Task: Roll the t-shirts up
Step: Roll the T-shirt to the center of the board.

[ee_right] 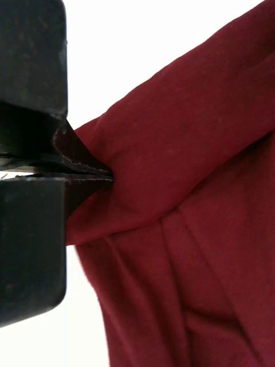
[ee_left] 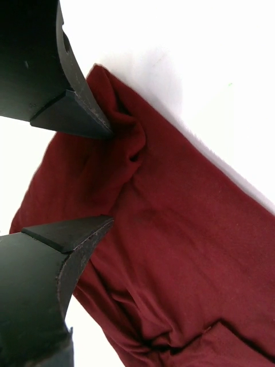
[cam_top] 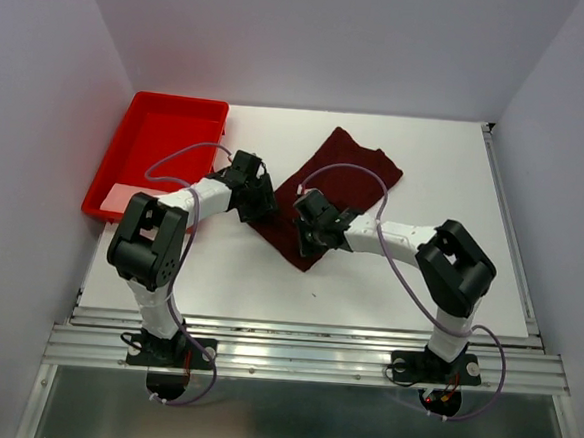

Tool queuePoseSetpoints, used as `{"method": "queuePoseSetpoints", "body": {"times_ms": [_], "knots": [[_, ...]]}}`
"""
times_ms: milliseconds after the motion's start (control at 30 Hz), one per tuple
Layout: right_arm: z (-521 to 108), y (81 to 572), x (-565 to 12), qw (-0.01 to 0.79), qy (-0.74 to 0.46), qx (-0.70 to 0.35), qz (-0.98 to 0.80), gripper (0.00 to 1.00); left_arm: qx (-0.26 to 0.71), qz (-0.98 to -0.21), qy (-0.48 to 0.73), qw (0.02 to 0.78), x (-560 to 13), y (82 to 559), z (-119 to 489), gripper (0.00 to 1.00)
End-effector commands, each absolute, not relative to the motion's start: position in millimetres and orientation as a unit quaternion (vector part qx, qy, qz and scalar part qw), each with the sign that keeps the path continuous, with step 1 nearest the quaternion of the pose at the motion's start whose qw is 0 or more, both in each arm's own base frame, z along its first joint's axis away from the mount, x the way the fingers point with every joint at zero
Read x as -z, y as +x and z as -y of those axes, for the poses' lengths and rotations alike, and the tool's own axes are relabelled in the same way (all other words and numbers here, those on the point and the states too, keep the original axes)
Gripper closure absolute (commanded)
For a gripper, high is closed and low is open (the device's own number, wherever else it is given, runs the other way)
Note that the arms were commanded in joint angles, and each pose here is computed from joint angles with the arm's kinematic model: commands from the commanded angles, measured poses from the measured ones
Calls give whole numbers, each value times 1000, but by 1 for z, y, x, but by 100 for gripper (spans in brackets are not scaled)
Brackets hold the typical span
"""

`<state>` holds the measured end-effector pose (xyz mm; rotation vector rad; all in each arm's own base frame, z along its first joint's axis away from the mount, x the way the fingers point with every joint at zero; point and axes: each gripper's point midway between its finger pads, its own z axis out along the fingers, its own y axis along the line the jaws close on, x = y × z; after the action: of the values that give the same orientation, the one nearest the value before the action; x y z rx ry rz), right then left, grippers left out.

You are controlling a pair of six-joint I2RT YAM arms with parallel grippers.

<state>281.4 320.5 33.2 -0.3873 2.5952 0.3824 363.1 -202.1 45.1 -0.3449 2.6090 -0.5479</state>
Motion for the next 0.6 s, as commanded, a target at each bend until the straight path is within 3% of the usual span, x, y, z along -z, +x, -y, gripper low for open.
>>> {"method": "queuePoseSetpoints", "body": {"times_ms": [0, 167, 300, 467, 500, 567], "knots": [[-309, 288, -68, 296, -148, -135, -934, 99, 190, -938, -115, 267, -84, 368, 192, 33], [-305, 290, -110, 347, -160, -144, -913, 98, 177, -926, -113, 315, -128, 378, 183, 33], [-308, 286, -126, 373, -189, -119, -900, 86, 179, -911, -112, 354, -168, 379, 176, 32], [-319, 276, -120, 384, -231, -74, -891, 54, 171, -899, -108, 387, -197, 370, 163, 33], [-326, 272, -121, 389, -242, -72, -886, 38, 175, -894, -106, 398, -205, 364, 160, 33], [-333, 269, -114, 388, -257, -63, -883, 29, 175, -888, -111, 412, -215, 355, 153, 32]]}}
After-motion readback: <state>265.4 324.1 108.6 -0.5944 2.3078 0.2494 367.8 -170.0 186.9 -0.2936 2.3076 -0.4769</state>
